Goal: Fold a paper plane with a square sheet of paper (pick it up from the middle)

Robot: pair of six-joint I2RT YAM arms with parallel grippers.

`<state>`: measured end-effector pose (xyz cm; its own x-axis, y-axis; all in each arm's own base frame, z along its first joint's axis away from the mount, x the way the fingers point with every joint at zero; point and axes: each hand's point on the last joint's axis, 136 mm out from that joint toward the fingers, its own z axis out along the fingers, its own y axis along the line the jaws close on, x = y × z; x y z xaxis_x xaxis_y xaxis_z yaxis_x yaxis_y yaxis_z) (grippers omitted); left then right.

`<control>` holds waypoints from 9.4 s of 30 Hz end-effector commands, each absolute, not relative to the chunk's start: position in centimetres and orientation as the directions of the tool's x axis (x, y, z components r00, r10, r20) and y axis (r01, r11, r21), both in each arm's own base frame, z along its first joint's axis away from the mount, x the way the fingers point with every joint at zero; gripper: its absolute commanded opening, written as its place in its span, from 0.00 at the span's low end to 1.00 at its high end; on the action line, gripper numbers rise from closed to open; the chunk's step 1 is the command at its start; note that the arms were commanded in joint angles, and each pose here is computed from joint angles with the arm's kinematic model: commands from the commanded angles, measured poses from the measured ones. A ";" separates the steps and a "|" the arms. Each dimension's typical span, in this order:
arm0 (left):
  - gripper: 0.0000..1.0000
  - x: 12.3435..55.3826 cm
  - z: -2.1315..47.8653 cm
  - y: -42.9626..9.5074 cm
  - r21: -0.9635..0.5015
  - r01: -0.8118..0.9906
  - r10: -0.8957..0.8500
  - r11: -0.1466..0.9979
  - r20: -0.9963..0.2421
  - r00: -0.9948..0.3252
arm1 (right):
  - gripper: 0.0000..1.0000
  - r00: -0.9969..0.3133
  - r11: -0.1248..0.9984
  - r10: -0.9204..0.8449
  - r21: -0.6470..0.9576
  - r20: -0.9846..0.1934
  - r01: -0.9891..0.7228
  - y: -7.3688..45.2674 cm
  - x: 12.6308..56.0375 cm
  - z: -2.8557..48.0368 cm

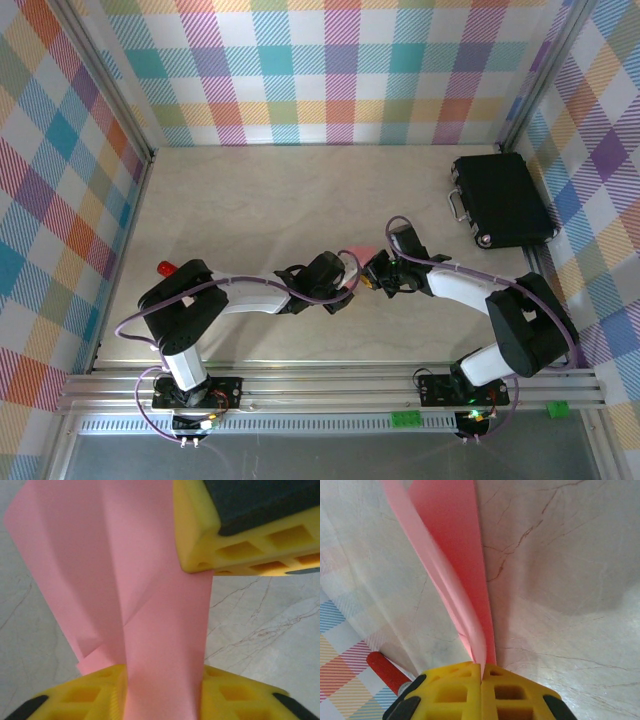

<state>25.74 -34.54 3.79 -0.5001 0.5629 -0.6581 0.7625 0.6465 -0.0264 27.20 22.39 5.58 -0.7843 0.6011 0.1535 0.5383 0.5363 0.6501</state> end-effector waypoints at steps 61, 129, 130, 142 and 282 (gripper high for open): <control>0.00 25.5 3.6 -35.0 -0.808 0.096 -0.005 0.581 -0.121 -0.993 | 0.83 -0.978 0.900 -0.045 0.416 -0.205 -0.129 20.3 28.3 3.2; 0.15 22.3 0.4 -30.8 -0.594 0.124 0.065 0.795 -0.120 -0.991 | 0.84 -0.974 0.911 0.006 0.403 -0.226 -0.087 21.0 27.0 8.3; 0.15 22.3 0.3 -30.8 -0.594 0.122 0.063 0.795 -0.118 -0.991 | 0.84 -0.972 0.903 0.012 0.419 -0.236 -0.090 20.9 26.7 8.7; 0.15 22.4 0.0 -30.5 -0.578 0.113 0.056 0.808 -0.115 -0.992 | 0.76 -0.951 0.788 0.039 0.594 -0.306 -0.159 22.7 25.1 10.6; 0.07 25.1 3.0 -36.0 -0.652 0.188 0.098 0.734 -0.173 -0.980 | 0.15 -0.991 0.929 0.129 0.345 0.048 0.137 21.6 26.0 -1.8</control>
